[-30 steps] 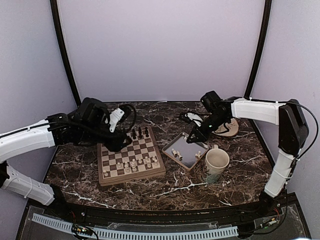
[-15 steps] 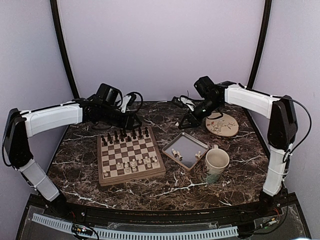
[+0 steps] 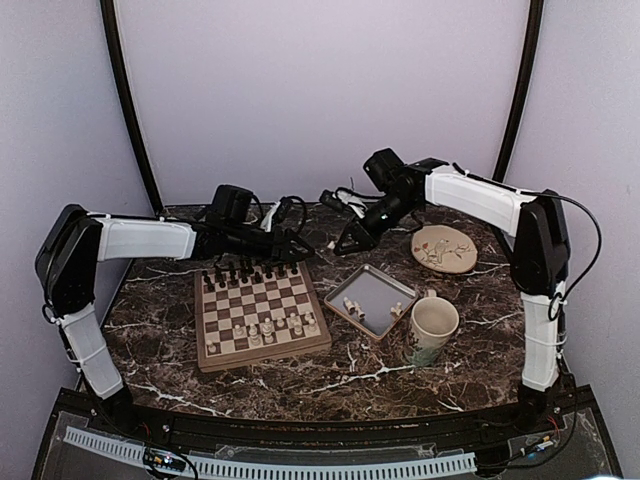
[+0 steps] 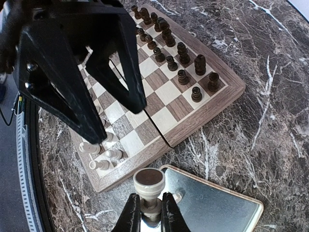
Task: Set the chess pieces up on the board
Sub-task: Pass from the right arm to the left
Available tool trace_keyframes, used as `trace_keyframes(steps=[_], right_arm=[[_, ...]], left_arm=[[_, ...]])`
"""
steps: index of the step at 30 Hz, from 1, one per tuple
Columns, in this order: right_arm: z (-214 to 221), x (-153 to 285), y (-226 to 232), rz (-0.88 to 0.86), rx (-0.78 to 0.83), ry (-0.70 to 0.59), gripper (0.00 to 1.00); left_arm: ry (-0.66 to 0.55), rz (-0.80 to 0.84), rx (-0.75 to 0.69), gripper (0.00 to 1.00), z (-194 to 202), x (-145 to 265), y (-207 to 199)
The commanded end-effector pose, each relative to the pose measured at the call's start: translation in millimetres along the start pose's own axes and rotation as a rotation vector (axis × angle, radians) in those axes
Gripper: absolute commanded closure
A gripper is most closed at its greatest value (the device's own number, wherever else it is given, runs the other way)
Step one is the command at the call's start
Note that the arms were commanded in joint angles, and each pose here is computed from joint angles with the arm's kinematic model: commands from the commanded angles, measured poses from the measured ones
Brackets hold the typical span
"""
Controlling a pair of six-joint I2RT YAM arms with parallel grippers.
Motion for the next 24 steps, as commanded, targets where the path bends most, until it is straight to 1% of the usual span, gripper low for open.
trace_keyframes(steps=[1,14,18,22,24], right_arm=[[-8.9,-6.4,9.9,-0.036,0.007,0.002,0.94],[-6.6,-19.8,23.2,-0.062,0.029,0.032,0.94],[-8.5,-18.1,26.4,-0.069,0.032,0.023,0.94],[-9.0,-18.3,27.0,-0.069,0.034,0.022,0.94],[-9.1,-19.1,27.6,-0.074,0.034,0.023,0.94]], left_arm=[[-0.053,0.193,0.05,0.52,-4.6,-6.7,-14.0],[-0.075,0.265,0.095,0.51,-4.8,-21.8,-11.5],[-0.072,0.274,0.1,0.56,-4.2,-24.1,-11.9],[-0.065,0.28,0.099,0.57,-2.5,-25.4,-13.3],[-0.063,0.282,0.099,0.6,-2.0,-26.5,-14.3]])
Point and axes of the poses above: each gripper's point midway between its finger pads, its own x axis back along the fingers, its own y axis along the line the jaws close on, z = x × y, the point moved 7 cm from there along x, back along the fingers, and after that the axes turned 13 degrees about -x, right-handed, at the moved point
